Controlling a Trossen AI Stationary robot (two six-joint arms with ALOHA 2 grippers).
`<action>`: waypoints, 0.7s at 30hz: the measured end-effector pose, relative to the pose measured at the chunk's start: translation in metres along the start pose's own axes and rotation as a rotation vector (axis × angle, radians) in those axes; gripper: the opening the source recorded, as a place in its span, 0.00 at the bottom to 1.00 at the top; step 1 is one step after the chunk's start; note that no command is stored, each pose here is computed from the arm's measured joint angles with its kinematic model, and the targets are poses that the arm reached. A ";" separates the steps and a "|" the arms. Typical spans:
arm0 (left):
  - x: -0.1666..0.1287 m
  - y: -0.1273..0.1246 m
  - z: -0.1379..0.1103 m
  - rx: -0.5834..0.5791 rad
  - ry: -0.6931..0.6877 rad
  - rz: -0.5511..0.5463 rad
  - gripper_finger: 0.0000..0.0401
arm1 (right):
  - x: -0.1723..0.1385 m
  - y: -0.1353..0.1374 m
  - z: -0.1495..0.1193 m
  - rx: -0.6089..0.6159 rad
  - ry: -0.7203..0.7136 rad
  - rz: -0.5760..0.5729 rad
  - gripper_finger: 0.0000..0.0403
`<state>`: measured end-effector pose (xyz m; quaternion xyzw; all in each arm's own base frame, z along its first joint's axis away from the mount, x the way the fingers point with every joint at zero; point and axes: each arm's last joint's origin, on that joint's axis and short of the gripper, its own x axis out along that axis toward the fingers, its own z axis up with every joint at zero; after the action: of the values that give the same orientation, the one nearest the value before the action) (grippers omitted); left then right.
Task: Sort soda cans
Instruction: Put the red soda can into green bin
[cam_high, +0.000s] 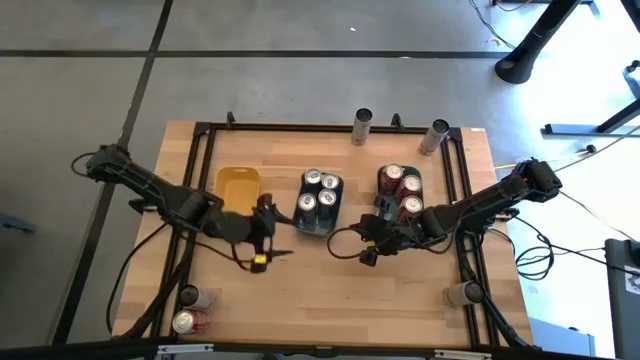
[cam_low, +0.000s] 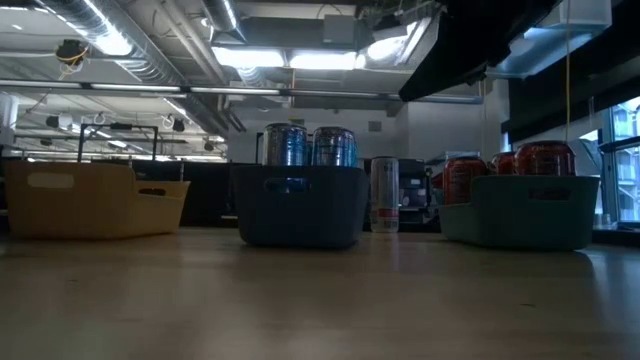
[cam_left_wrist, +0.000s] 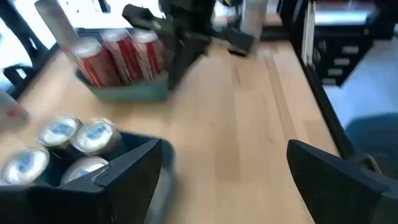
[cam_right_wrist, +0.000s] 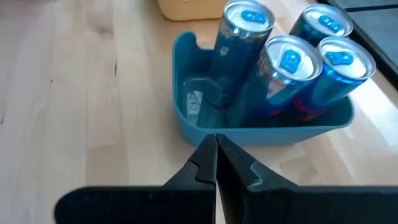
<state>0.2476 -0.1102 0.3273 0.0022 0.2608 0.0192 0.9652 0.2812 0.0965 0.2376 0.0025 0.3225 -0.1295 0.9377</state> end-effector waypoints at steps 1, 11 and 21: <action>0.001 -0.006 0.005 0.002 0.034 -0.003 0.83 | 0.000 0.000 0.000 -0.001 0.002 0.000 0.01; -0.006 -0.061 0.010 -0.218 0.504 -0.078 0.83 | 0.000 0.000 0.000 -0.018 0.003 0.002 0.01; -0.035 -0.101 -0.006 -0.705 0.748 -0.123 0.83 | 0.000 0.000 0.000 -0.059 0.002 -0.001 0.01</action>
<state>0.2178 -0.2122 0.3388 -0.3455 0.5652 0.0488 0.7475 0.2810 0.0965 0.2374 -0.0250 0.3273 -0.1204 0.9369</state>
